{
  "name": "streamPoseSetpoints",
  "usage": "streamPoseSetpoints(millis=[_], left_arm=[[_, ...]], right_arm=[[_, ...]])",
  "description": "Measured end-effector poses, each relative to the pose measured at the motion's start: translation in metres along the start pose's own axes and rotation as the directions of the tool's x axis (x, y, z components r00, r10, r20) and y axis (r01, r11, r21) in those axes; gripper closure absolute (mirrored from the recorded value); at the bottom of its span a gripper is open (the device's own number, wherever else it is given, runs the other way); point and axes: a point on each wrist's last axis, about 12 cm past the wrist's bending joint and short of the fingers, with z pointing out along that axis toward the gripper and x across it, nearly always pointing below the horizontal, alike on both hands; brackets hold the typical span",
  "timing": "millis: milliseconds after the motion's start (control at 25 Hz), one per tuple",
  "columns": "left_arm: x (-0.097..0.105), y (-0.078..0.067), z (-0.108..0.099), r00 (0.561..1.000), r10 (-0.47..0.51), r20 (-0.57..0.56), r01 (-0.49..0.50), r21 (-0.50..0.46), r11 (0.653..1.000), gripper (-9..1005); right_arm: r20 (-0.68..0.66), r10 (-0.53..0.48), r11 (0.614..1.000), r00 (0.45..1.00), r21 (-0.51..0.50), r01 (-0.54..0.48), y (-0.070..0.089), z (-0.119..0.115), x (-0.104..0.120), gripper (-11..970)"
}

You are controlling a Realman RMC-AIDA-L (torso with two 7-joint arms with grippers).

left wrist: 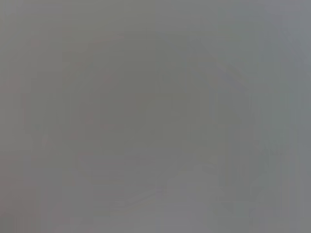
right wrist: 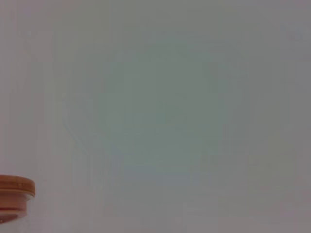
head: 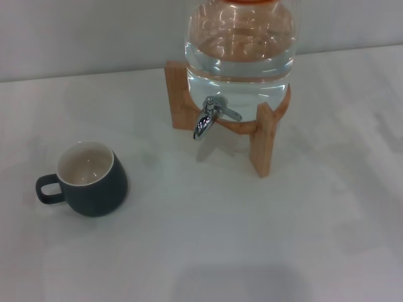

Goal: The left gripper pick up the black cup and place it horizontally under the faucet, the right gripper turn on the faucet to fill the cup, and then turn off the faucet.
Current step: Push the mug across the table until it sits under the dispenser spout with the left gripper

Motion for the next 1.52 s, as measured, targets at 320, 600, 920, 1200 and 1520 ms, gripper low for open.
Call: streamPoseSetpoints(millis=[320,600,920,1200,1520], left_arm=[[-0.001,0.001,0.001,1.000,-0.006,0.001,0.006,-0.009,1.000,110],[-0.002,-0.001,0.003,1.000,-0.007,0.003,0.007,-0.005,1.000,110],[-0.001,-0.006,0.002,1.000,0.021,-0.002,-0.021,0.037,0.999,110],[0.004,-0.009,-0.004,0.998,0.066,-0.017,-0.065,0.056,0.996,111],[0.011,-0.008,-0.017,0.997,0.065,-0.032,-0.062,0.074,0.995,111]], right_arm=[[0.000,-0.004,1.000,1.000,0.002,0.004,-0.001,0.000,0.000,119],[0.000,-0.005,1.000,1.000,0.003,0.005,-0.002,0.001,-0.001,119],[-0.007,0.004,1.000,1.000,0.003,-0.004,-0.005,0.004,-0.002,119],[-0.016,0.005,1.000,1.000,0.006,-0.005,-0.006,0.005,-0.001,119],[-0.015,-0.006,1.000,1.000,-0.005,0.006,-0.006,0.007,-0.002,119]])
